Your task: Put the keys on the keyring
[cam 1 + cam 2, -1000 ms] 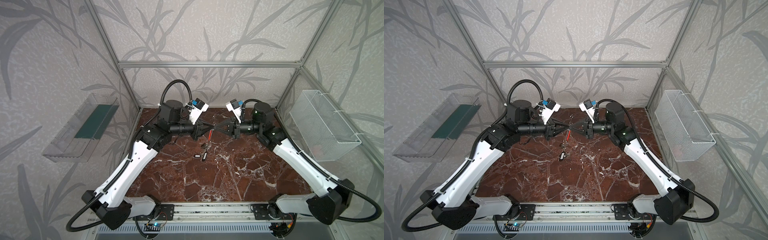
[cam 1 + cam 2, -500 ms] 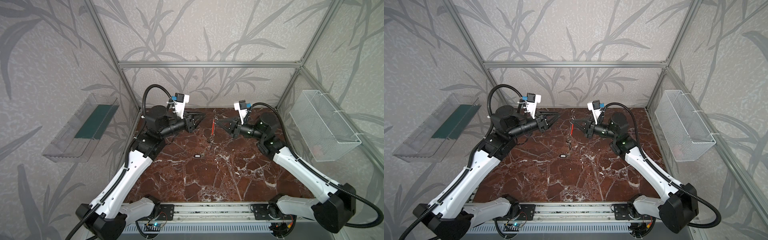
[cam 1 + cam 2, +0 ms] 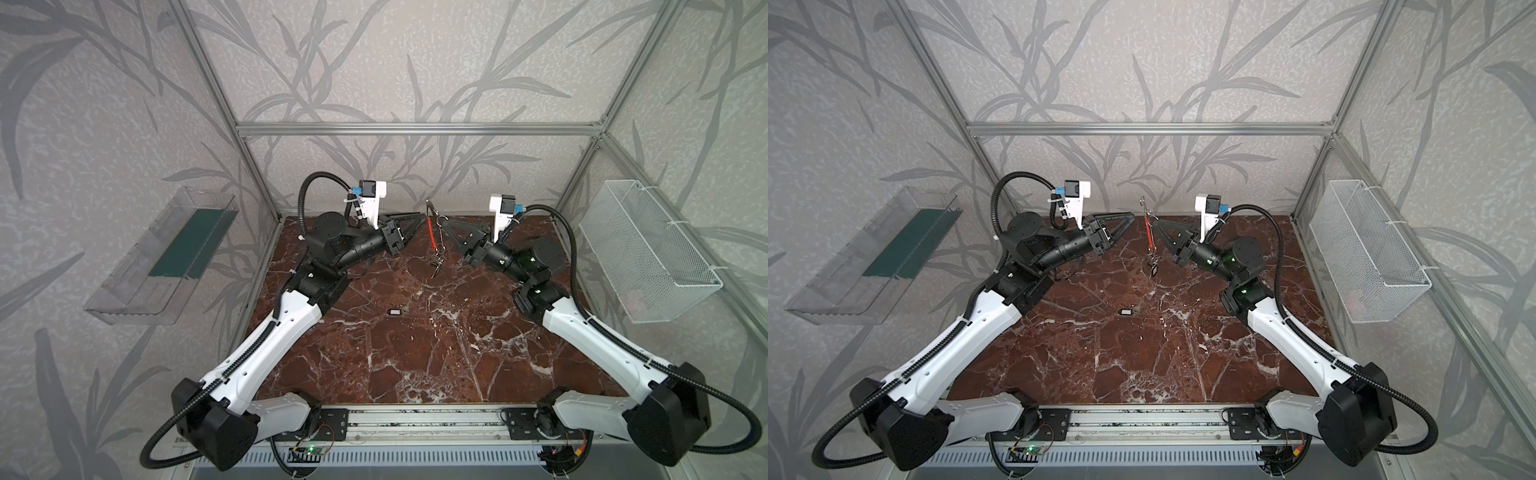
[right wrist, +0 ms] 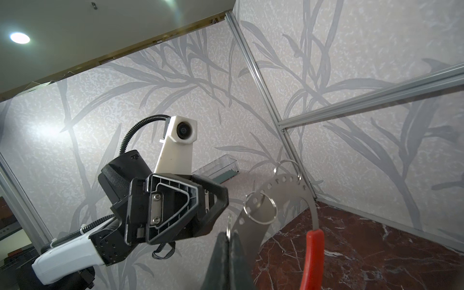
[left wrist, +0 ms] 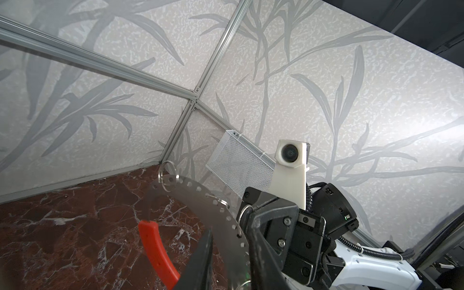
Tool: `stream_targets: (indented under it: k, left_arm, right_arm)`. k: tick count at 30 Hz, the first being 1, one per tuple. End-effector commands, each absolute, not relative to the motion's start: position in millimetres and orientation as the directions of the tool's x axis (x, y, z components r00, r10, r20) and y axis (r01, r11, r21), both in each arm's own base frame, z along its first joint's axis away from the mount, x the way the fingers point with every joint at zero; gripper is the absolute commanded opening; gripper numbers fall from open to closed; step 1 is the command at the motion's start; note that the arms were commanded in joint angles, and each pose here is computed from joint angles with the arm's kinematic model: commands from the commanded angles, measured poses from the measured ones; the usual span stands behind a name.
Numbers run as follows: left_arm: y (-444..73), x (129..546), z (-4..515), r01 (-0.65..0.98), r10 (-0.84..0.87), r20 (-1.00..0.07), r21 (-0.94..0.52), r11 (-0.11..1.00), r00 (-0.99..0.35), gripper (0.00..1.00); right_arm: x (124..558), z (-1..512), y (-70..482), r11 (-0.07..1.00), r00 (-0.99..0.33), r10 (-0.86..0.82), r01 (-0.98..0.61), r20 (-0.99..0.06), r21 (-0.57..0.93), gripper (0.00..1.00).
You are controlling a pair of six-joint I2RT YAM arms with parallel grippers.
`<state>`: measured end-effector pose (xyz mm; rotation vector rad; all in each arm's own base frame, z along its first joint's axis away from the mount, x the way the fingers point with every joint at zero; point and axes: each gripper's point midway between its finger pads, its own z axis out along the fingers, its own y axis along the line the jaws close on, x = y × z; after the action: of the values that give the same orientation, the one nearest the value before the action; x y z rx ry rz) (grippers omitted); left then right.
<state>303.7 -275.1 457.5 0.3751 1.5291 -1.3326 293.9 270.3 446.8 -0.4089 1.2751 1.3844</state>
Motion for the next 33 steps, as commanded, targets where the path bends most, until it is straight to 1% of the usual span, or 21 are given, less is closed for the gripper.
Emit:
stream_targets:
  k: [1, 12, 16, 20, 21, 22, 28, 31, 33]
  left_arm:
    - [-282, 295, 483, 0.811, -0.403, -0.827, -0.517, 0.272, -0.392, 0.27]
    - [-297, 294, 487, 0.832, -0.391, -0.826, -0.511, 0.216, -0.406, 0.27]
    - [-302, 295, 484, 0.831, -0.375, -0.826, -0.517, 0.207, -0.421, 0.23]
    - [-305, 297, 480, 0.824, -0.365, -0.823, -0.528, 0.207, -0.436, 0.23]
    - [-306, 297, 479, 0.823, -0.36, -0.822, -0.531, 0.204, -0.441, 0.2]
    - [-307, 296, 480, 0.825, -0.356, -0.822, -0.53, 0.194, -0.444, 0.18]
    - [-318, 282, 485, 0.847, -0.321, -0.826, -0.519, 0.115, -0.463, 0.17]
    - [-317, 281, 481, 0.843, -0.321, -0.827, -0.521, 0.13, -0.462, 0.17]
    - [-314, 282, 478, 0.84, -0.325, -0.829, -0.52, 0.154, -0.454, 0.17]
  right_arm:
    - [287, 472, 264, 0.207, -0.23, 0.556, -0.892, -0.799, 0.401, 0.0]
    - [284, 468, 271, 0.193, -0.239, 0.527, -0.901, -0.816, 0.389, 0.0]
    - [283, 468, 272, 0.189, -0.239, 0.523, -0.904, -0.818, 0.384, 0.0]
    - [282, 469, 273, 0.185, -0.238, 0.521, -0.906, -0.82, 0.38, 0.0]
    - [283, 469, 273, 0.182, -0.24, 0.519, -0.907, -0.82, 0.381, 0.0]
    - [283, 469, 274, 0.18, -0.242, 0.518, -0.907, -0.821, 0.381, 0.0]
    - [286, 466, 273, 0.198, -0.237, 0.518, -0.901, -0.822, 0.385, 0.0]
    - [288, 465, 269, 0.235, -0.213, 0.524, -0.895, -0.825, 0.38, 0.0]
    - [286, 466, 268, 0.237, -0.205, 0.523, -0.897, -0.827, 0.373, 0.0]
